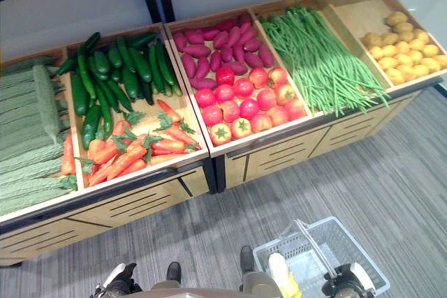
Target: Get the vegetables into the basket
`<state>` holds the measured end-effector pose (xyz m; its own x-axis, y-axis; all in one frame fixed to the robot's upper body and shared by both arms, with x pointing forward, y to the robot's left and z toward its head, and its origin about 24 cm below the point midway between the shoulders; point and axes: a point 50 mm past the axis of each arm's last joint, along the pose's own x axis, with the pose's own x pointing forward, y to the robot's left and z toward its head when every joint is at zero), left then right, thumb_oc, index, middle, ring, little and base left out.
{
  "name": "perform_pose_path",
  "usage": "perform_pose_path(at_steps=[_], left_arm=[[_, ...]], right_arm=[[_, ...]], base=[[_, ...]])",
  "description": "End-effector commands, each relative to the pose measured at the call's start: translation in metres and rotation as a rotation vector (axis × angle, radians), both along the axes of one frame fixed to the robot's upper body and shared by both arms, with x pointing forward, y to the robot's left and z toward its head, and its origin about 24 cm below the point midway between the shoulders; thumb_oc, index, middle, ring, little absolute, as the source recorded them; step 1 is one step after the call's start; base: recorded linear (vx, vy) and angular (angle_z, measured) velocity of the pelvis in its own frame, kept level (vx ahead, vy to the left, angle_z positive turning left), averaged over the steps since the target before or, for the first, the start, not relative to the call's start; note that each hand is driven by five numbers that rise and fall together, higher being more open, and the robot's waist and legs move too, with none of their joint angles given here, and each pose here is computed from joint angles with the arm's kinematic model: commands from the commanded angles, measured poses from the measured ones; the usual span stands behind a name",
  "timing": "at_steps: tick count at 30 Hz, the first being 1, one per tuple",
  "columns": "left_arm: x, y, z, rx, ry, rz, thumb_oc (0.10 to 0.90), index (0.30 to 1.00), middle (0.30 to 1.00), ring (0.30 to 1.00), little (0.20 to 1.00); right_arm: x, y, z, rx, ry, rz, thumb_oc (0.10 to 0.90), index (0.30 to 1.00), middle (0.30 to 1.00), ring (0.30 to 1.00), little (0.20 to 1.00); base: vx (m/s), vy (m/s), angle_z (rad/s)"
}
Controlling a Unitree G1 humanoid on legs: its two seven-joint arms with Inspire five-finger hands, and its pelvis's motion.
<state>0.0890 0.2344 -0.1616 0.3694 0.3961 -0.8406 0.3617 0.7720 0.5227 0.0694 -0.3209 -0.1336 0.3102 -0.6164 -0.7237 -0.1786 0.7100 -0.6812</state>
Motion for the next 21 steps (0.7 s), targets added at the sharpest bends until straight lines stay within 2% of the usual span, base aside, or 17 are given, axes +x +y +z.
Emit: perform_pose_path(at_steps=[1, 3, 5, 6, 7, 8, 9, 10, 12, 16, 18, 19, 21], left_arm=[[-0.006, 0.025, 0.005, 0.070, -0.011, 0.124, 0.900, 1.000, 1.000, 1.000, 1.000], [-0.010, 0.025, 0.005, 0.069, -0.006, 0.155, 0.900, 1.000, 1.000, 1.000, 1.000], [-0.019, 0.029, 0.005, 0.071, -0.025, 0.306, 0.900, 1.000, 1.000, 1.000, 1.000], [-0.011, 0.042, 0.012, 0.122, -0.149, 0.488, 0.900, 1.000, 1.000, 1.000, 1.000], [-0.011, 0.042, 0.012, 0.122, -0.149, 0.489, 0.900, 1.000, 1.000, 1.000, 1.000], [-0.011, 0.045, 0.013, 0.133, -0.174, 0.557, 0.900, 1.000, 1.000, 1.000, 1.000], [-0.014, 0.053, 0.016, 0.155, -0.210, 0.691, 0.900, 1.000, 1.000, 1.000, 1.000], [-0.014, 0.071, 0.025, 0.217, -0.300, 0.901, 0.900, 1.000, 1.000, 1.000, 1.000], [-0.015, 0.102, 0.043, 0.329, -0.429, 1.176, 0.900, 1.000, 1.000, 1.000, 1.000], [-0.021, 0.123, 0.056, 0.412, -0.476, 1.293, 0.900, 1.000, 1.000, 1.000, 1.000], [0.006, 0.152, 0.088, 0.519, -0.691, 1.264, 0.900, 1.000, 1.000, 1.000, 1.000], [0.012, 0.154, 0.092, 0.517, -0.715, 1.245, 0.900, 1.000, 1.000, 1.000, 1.000], [0.016, 0.177, 0.117, 0.605, -0.827, 1.275, 0.900, 1.000, 1.000, 1.000, 1.000]], right_arm=[[-0.005, -0.021, 0.011, -0.086, -0.015, -0.030, 0.400, 0.300, 0.300, 0.300, 0.300], [-0.006, -0.020, 0.010, -0.084, -0.007, -0.027, 0.400, 0.300, 0.300, 0.300, 0.300], [-0.012, -0.016, 0.006, -0.075, 0.025, -0.020, 0.400, 0.300, 0.300, 0.300, 0.300], [-0.017, -0.012, 0.004, -0.074, 0.038, -0.027, 0.400, 0.300, 0.300, 0.300, 0.300], [-0.017, -0.012, 0.004, -0.074, 0.038, -0.026, 0.400, 0.300, 0.300, 0.300, 0.300], [-0.018, -0.010, 0.002, -0.071, 0.041, -0.025, 0.400, 0.300, 0.300, 0.300, 0.300], [-0.016, -0.007, 0.001, -0.067, 0.039, -0.013, 0.400, 0.300, 0.300, 0.300, 0.300], [-0.016, -0.005, 0.000, -0.066, 0.039, -0.004, 0.400, 0.300, 0.300, 0.300, 0.300], [-0.012, 0.001, -0.002, -0.062, 0.035, 0.020, 0.400, 0.300, 0.300, 0.300, 0.300], [-0.006, 0.005, -0.002, -0.054, 0.020, 0.059, 0.400, 0.300, 0.300, 0.300, 0.300], [-0.005, 0.006, -0.003, -0.057, 0.013, 0.086, 0.400, 0.300, 0.300, 0.300, 0.300], [-0.004, 0.007, -0.003, -0.056, 0.010, 0.089, 0.400, 0.300, 0.300, 0.300, 0.300], [-0.008, 0.005, -0.002, -0.061, 0.018, 0.087, 0.400, 0.300, 0.300, 0.300, 0.300]], base=[[0.07, -0.039, 0.41], [0.05, 0.000, 0.09], [0.04, 0.041, -0.03], [0.02, 0.043, -0.02], [0.02, 0.045, 0.01], [0.01, 0.029, 0.05], [0.02, 0.054, 0.04], [0.02, 0.062, 0.05], [0.02, 0.052, 0.03], [0.00, 0.041, -0.01], [-0.01, 0.053, -0.05], [0.00, 0.000, 0.00], [0.00, 0.000, 0.00]])
